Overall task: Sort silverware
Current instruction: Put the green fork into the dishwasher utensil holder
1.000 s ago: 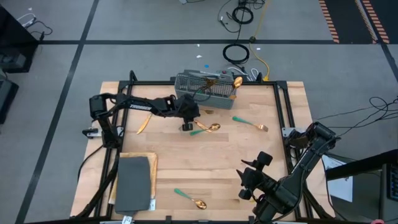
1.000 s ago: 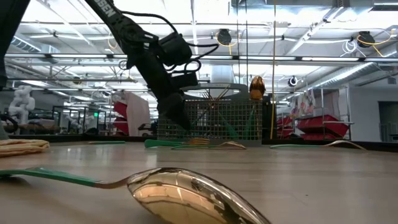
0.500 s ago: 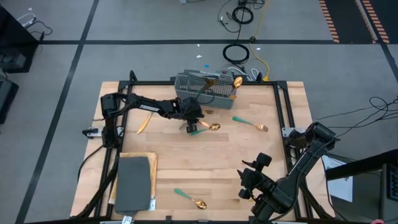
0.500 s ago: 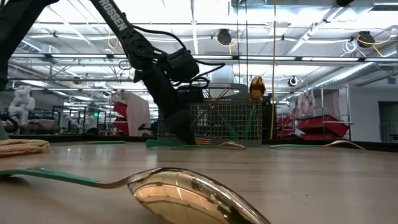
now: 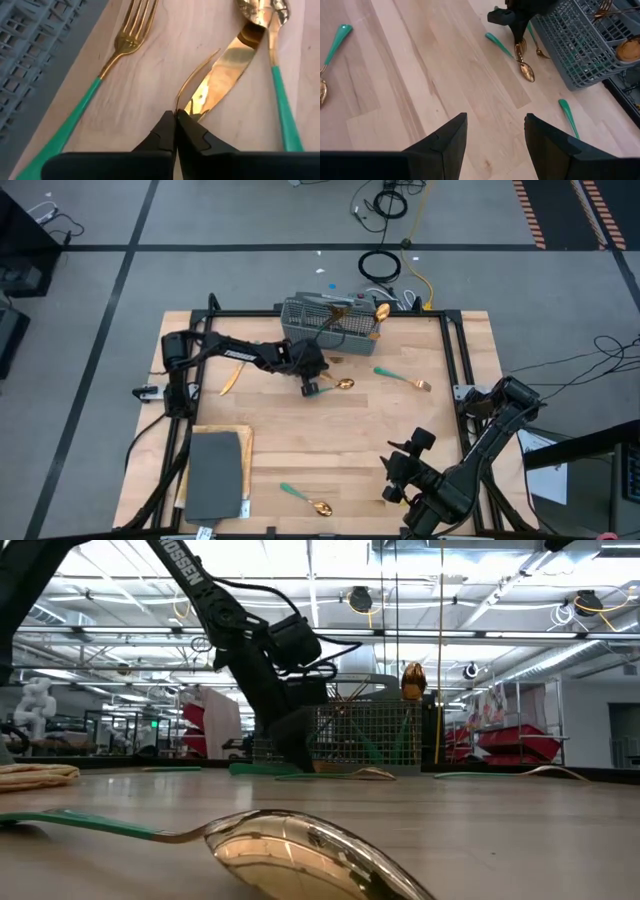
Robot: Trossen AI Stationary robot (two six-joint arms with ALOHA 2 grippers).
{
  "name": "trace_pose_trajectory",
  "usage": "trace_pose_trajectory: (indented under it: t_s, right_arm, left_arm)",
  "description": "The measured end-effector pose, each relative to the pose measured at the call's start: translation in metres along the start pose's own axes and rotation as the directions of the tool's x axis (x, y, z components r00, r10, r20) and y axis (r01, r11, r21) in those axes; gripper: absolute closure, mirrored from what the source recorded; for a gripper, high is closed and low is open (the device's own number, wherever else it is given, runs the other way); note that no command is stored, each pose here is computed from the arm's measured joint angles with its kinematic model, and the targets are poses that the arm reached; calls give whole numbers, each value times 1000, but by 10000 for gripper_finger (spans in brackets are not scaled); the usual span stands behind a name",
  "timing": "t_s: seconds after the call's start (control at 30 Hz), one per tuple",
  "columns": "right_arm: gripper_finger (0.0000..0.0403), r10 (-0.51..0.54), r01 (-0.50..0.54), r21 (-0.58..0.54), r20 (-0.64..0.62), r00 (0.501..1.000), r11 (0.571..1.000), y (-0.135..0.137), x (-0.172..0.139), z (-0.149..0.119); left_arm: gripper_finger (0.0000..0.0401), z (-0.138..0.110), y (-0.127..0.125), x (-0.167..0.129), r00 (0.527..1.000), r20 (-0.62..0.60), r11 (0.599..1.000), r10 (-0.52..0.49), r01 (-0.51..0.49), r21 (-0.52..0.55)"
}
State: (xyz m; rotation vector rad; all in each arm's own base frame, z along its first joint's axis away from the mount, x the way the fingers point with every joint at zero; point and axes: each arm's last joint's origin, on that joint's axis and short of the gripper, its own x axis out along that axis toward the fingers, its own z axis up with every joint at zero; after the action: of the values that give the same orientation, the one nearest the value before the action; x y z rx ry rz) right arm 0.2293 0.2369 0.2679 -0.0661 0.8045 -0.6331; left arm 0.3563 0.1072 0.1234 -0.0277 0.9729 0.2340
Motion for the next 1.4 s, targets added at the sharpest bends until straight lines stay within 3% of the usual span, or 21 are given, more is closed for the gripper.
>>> trace_pose_trajectory:
  t_s: [0.27, 0.37, 0.43, 0.53, 0.67, 0.77, 0.87, 0.97, 1.0, 1.07, 1.2, 1.4]
  right_arm:
    - [218, 1, -1, -1, 0, 1000, 1000, 0, 0, 0]
    - [218, 2, -2, -1, 1, 1000, 1000, 0, 0, 0]
    - [218, 2, -2, -1, 1, 1000, 1000, 0, 0, 0]
    - [218, 3, -3, -2, 1, 1000, 1000, 0, 0, 0]
    - [218, 14, -14, -1, 5, 1000, 1000, 2, -3, -2]
    - [218, 34, -34, 12, 11, 999, 999, 4, -6, -4]
    - [218, 44, -45, 20, 15, 999, 999, 5, -10, -7]
    - [218, 53, -54, 13, 23, 998, 998, 5, -13, -10]
    - [218, 54, -54, 12, 24, 998, 998, 5, -13, -10]
    - [218, 55, -55, 12, 27, 998, 998, 6, -14, -10]
    - [218, 61, -62, 16, 30, 998, 998, 7, -14, -11]
    - [218, 67, -68, 21, 31, 997, 997, 7, -14, -11]
  left_arm:
    - [398, 19, -6, -36, 993, 103, 998, 56, -55, -15]
    - [399, 33, -6, -56, 971, 217, 995, 102, -98, -26]
    - [399, 46, -3, -71, 928, 340, 988, 153, -142, -59]
    - [399, 70, 4, -97, 793, 573, 979, 206, -165, -123]
    - [399, 92, 14, -127, 519, 821, 971, 235, -158, -179]
    - [399, 90, 21, -135, 329, 910, 966, 253, -138, -219]
    - [399, 77, 27, -124, 186, 947, 964, 262, -98, -247]
    - [399, 62, 29, -108, 22, 977, 977, 211, -41, -210]
    - [399, 59, 29, -101, -5, 981, 981, 195, -20, -195]
    - [399, 59, 29, -86, 46, 982, 983, 184, 5, -185]
    - [399, 64, 19, -62, 77, 983, 984, 166, 51, -170]
    - [399, 80, 9, -51, 47, 982, 982, 182, -60, -179]
